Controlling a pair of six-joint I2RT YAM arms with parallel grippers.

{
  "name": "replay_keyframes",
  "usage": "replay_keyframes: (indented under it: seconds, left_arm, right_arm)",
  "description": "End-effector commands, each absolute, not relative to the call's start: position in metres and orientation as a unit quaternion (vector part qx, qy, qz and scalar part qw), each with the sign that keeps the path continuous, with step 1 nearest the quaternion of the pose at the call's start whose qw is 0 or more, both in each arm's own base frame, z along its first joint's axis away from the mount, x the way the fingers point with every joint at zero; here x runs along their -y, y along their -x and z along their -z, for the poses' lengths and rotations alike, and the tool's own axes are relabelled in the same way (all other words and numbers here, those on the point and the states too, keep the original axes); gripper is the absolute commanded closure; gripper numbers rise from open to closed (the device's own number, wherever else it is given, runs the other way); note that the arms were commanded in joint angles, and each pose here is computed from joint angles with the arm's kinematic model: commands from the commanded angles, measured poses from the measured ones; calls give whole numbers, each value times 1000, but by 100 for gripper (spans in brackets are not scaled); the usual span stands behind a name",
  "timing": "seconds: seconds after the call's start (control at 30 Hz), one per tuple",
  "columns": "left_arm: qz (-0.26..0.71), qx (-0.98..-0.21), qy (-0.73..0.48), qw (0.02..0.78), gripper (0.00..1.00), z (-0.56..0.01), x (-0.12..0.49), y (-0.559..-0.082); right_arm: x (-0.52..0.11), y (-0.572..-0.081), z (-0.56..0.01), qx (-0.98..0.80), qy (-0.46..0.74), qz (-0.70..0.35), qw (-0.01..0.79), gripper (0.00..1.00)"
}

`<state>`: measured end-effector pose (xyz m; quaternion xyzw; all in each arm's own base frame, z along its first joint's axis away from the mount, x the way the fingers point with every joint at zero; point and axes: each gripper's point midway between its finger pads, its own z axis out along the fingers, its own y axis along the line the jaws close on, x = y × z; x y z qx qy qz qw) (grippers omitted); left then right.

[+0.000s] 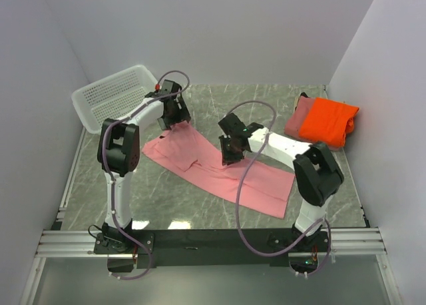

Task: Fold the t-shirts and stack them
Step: Fold the tshirt

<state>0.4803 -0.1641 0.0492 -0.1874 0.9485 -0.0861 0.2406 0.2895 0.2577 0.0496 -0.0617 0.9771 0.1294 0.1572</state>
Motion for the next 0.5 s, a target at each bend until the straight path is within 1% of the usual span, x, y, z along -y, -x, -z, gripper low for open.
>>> replay_keyframes:
  seconds: [0.0,0.1,0.2,0.23,0.3,0.33,0.47]
  left_arm:
    - [105,-932,181,296,16,-112,163,-492]
    - [120,-930,188,293,15,-121,164,-478]
    - [143,-929,193,282,16,-128,165,-449]
    - [135,-935,196,261,16,-111,162,-433]
    - [141,-936,199,253,16,-108,162,-417]
    - [131,-942,201,236,16,-90,158,-403]
    - [128,-952,197,197,16,-60,159,-376]
  right_arm:
    - [-233,-298,-94,-971,50,-105,208,72]
    - [-209,-289,-92,-974,39,-84,209,72]
    - [-186,-277,-80,-977,24,-66,202,72]
    - [-178,-269,-73,-979,19,-62,196,72]
    - [-167,-266,-67,-979,5,-57,194,72]
    - [-162,-259,-61,-981,0,-54,188,72]
    - [-149,-254,-47,-982,-18,-41,186,72]
